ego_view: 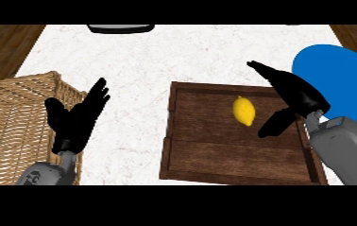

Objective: Pick the lemon from the tray and place it in the plate

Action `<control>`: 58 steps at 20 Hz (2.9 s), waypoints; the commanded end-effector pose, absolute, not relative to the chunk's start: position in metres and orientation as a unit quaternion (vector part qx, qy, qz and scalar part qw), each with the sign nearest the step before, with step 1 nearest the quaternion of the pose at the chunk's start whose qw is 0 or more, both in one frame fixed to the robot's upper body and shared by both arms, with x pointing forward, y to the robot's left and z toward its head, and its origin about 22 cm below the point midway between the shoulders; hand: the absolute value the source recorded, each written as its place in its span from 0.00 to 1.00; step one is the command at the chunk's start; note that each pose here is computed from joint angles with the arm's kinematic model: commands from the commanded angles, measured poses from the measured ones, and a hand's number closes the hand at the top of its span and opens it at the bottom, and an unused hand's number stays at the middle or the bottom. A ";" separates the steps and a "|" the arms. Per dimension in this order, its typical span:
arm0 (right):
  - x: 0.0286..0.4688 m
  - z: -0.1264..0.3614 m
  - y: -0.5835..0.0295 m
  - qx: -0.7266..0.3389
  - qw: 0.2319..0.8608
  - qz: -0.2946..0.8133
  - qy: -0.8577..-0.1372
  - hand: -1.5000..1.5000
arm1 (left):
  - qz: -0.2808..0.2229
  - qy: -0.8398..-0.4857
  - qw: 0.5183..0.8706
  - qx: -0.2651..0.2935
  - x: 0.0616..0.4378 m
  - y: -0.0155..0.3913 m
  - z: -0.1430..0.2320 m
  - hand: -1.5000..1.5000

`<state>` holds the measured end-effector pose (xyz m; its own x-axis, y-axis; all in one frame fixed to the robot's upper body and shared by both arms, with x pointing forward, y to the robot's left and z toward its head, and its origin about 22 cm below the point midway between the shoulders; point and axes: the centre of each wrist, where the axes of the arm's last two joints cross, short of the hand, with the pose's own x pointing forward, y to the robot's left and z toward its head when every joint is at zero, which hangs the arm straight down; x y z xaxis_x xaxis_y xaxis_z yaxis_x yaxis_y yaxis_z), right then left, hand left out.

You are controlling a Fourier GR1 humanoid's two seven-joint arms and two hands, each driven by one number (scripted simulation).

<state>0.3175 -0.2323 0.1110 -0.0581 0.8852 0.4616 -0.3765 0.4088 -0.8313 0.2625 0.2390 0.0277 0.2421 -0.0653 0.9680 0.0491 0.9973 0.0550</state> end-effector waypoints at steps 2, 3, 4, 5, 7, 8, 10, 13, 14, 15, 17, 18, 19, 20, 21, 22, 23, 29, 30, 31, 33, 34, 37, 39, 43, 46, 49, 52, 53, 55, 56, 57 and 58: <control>0.320 0.101 -0.210 -0.227 0.648 0.491 -0.536 0.00 | -0.011 -0.555 0.832 -0.005 0.235 0.229 -0.023 0.50; 0.306 0.096 -0.211 -0.232 0.647 0.488 -0.538 0.00 | -0.002 -0.557 0.830 -0.001 0.231 0.230 -0.024 0.50; 0.304 0.099 -0.213 -0.240 0.639 0.500 -0.533 0.00 | 0.000 -0.557 0.830 0.001 0.231 0.236 -0.024 0.50; 0.314 0.090 -0.208 -0.256 0.641 0.498 -0.525 0.00 | -0.007 -0.565 0.825 -0.001 0.230 0.223 -0.021 0.50; 0.317 0.096 -0.214 -0.271 0.636 0.504 -0.517 0.00 | -0.005 -0.559 0.829 -0.001 0.233 0.231 -0.029 0.50; 0.307 0.089 -0.215 -0.283 0.637 0.509 -0.505 0.00 | -0.013 -0.556 0.831 0.004 0.232 0.231 -0.017 0.50; 0.305 0.080 -0.198 -0.288 0.635 0.509 -0.506 0.00 | -0.013 -0.562 0.827 0.010 0.239 0.224 -0.023 0.50; 0.306 0.079 -0.208 -0.296 0.640 0.507 -0.496 0.00 | -0.005 -0.558 0.830 0.008 0.225 0.240 -0.015 0.50; 0.319 0.082 -0.220 -0.300 0.637 0.510 -0.494 0.00 | -0.010 -0.559 0.829 -0.003 0.232 0.231 -0.016 0.50; 0.325 0.083 -0.217 -0.303 0.642 0.510 -0.485 0.00 | -0.008 -0.565 0.825 -0.002 0.233 0.231 -0.021 0.50; 0.318 0.061 -0.204 -0.296 0.641 0.518 -0.483 0.00 | -0.012 -0.560 0.829 0.002 0.228 0.229 -0.025 0.50; 0.323 0.066 -0.203 -0.286 0.641 0.524 -0.483 0.00 | -0.011 -0.564 0.826 0.001 0.236 0.225 -0.023 0.50; 0.307 0.057 -0.203 -0.281 0.648 0.519 -0.482 0.00 | -0.008 -0.558 0.830 0.000 0.239 0.233 -0.019 0.50; 0.320 0.055 -0.214 -0.287 0.642 0.527 -0.477 0.00 | -0.007 -0.559 0.829 -0.001 0.235 0.232 -0.023 0.50; 0.315 0.049 -0.203 -0.282 0.645 0.525 -0.479 0.00 | -0.004 -0.560 0.828 0.002 0.232 0.230 -0.024 0.50; 0.320 0.049 -0.204 -0.280 0.646 0.528 -0.475 0.00 | -0.004 -0.559 0.829 -0.010 0.234 0.231 -0.023 0.50; 0.322 0.048 -0.194 -0.285 0.643 0.533 -0.470 0.00 | -0.009 -0.565 0.825 0.004 0.239 0.234 -0.012 0.50; 0.319 0.031 -0.211 -0.290 0.592 0.590 -0.466 1.00 | -0.007 -0.562 0.827 0.000 0.237 0.230 -0.020 0.50; 0.326 0.039 -0.203 -0.294 0.590 0.588 -0.470 1.00 | -0.007 -0.564 0.826 -0.007 0.236 0.230 -0.021 0.50; 0.317 0.030 -0.206 -0.300 0.589 0.588 -0.466 1.00 | -0.012 -0.560 0.828 -0.001 0.237 0.225 -0.016 0.50; 0.319 0.034 -0.212 -0.298 0.590 0.582 -0.474 1.00 | -0.010 -0.568 0.823 -0.001 0.233 0.244 -0.017 0.50; 0.325 0.044 -0.210 -0.307 0.580 0.580 -0.483 1.00 | -0.003 -0.560 0.828 0.005 0.228 0.226 -0.022 0.50; 0.317 0.039 -0.190 -0.326 0.555 0.576 -0.503 1.00 | -0.009 -0.554 0.833 0.009 0.225 0.237 -0.027 0.50; 0.355 0.050 -0.191 -0.411 0.656 0.435 -0.459 1.00 | -0.015 -0.566 0.824 -0.004 0.246 0.237 0.001 0.50; 0.384 0.072 -0.232 -0.497 0.751 0.231 -0.369 1.00 | -0.026 -0.581 0.814 -0.005 0.252 0.228 0.015 0.50; 0.405 0.106 -0.224 -0.569 0.712 0.116 -0.394 1.00 | -0.051 -0.577 0.815 -0.021 0.253 0.218 0.019 0.50; 0.418 0.127 -0.229 -0.644 0.656 0.039 -0.392 1.00 | -0.053 -0.581 0.812 -0.021 0.257 0.213 0.023 0.50; 0.430 0.139 -0.226 -0.680 0.625 -0.019 -0.382 1.00 | -0.049 -0.572 0.819 -0.027 0.254 0.211 0.020 0.50; 0.431 0.139 -0.227 -0.676 0.620 -0.047 -0.396 1.00 | -0.047 -0.567 0.822 -0.036 0.250 0.204 0.016 0.50; 0.435 0.145 -0.233 -0.696 0.599 -0.079 -0.389 1.00 | -0.051 -0.569 0.821 -0.021 0.251 0.207 0.015 0.50; 0.438 0.156 -0.234 -0.692 0.595 -0.107 -0.395 1.00 | -0.054 -0.572 0.818 -0.029 0.250 0.204 0.018 0.50; 0.439 0.158 -0.238 -0.693 0.587 -0.127 -0.400 1.00 | -0.050 -0.576 0.815 -0.016 0.255 0.217 0.022 0.50; 0.439 0.155 -0.237 -0.700 0.573 -0.138 -0.404 1.00 | -0.047 -0.568 0.821 -0.023 0.251 0.206 0.017 0.50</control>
